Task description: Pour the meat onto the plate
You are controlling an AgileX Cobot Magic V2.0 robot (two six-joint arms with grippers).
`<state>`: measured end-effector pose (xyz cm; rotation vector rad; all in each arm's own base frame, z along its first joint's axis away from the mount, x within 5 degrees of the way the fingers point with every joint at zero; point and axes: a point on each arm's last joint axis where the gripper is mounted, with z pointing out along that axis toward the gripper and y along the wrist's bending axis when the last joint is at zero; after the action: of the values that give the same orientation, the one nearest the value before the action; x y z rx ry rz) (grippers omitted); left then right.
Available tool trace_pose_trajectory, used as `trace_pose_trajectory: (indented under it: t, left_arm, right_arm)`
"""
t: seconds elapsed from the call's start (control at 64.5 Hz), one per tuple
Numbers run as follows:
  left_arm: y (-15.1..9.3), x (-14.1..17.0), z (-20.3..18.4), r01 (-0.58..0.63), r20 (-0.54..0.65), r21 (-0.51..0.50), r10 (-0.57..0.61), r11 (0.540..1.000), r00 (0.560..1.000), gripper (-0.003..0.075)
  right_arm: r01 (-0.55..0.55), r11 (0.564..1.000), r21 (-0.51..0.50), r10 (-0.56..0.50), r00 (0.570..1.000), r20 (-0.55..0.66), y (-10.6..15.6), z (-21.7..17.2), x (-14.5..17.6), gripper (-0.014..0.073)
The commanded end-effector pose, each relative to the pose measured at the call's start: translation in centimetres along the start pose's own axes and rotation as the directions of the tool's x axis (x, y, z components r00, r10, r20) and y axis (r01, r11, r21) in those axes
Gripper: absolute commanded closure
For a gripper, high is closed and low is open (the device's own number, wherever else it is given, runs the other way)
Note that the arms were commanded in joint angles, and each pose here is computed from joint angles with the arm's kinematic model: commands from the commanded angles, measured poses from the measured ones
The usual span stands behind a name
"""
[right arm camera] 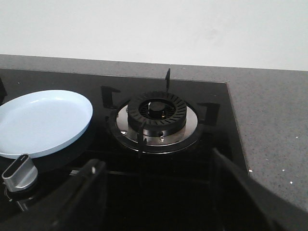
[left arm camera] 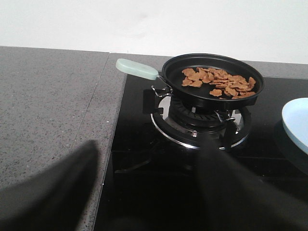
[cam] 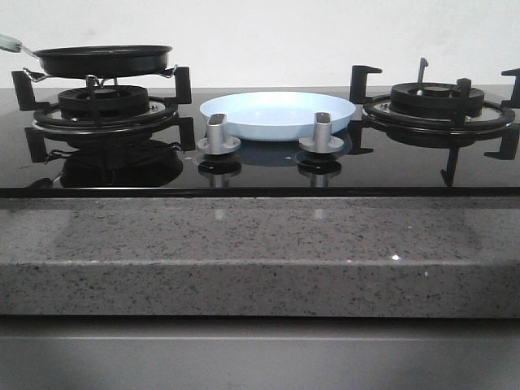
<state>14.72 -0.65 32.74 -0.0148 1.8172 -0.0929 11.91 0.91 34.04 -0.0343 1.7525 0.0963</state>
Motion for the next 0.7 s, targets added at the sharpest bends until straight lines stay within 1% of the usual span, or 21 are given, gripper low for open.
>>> trace_pose_trajectory:
  t: [0.0,0.062,0.186,0.264,0.31,0.434,0.512,0.636,0.651,0.682]
  left_arm:
    - [-0.1,-2.1,-0.3,0.016,0.128,0.004,-0.017,1.000,0.992,0.0024]
    - [-0.1,-2.0,-0.3,0.017,0.127,0.004,-0.017,1.000,0.992,0.0022]
    - [-0.1,-2.0,-0.2,0.017,0.124,0.004,-0.017,1.000,0.992,0.0060]
    - [-0.1,-2.0,-0.3,0.017,0.123,0.004,-0.017,1.000,0.992,0.0084]
    - [-0.1,-2.0,-0.3,0.017,0.123,0.004,-0.017,1.000,0.992,0.0096]
    - [-0.1,-2.0,-0.3,0.017,0.123,0.004,-0.017,1.000,0.992,0.0125]
    - [-0.1,-2.0,-0.3,0.017,0.123,0.004,-0.017,1.000,0.992,0.0143]
    - [-0.1,-2.0,-0.3,0.017,0.123,0.004,-0.017,1.000,0.992,0.0171]
    - [-0.1,-2.0,-0.3,0.017,0.123,0.004,-0.017,1.000,0.992,0.0176]
    - [-0.1,-2.0,-0.3,0.017,0.123,0.004,-0.017,1.000,0.992,0.0180]
  right_arm:
    - [0.001,1.000,0.014,-0.003,0.993,0.117,-0.1,-0.2,-1.9,0.0024]
    - [0.001,1.000,0.014,-0.003,0.993,0.118,-0.1,-0.2,-1.9,0.0025]
    - [-0.003,1.000,0.015,0.001,0.991,0.136,-0.1,-0.1,-2.1,0.0025]
    - [-0.005,1.000,0.016,0.003,0.994,0.112,-0.2,0.5,-1.9,0.0026]
    - [-0.008,1.000,0.014,0.007,0.997,0.077,-0.2,1.2,-1.8,0.0027]
    - [-0.020,1.000,-0.009,0.020,0.997,-0.073,0.1,3.8,-2.3,0.0027]
    - [-0.027,0.999,-0.035,0.020,0.983,-0.180,0.6,6.4,-2.9,0.0027]
    - [-0.022,0.996,-0.084,-0.003,0.957,-0.289,1.7,10.2,-4.6,0.0027]
    - [-0.022,0.996,-0.090,-0.008,0.948,-0.319,1.8,10.9,-4.5,0.0027]
    - [-0.020,0.994,-0.103,-0.015,0.943,-0.333,2.2,11.8,-5.2,0.0027]
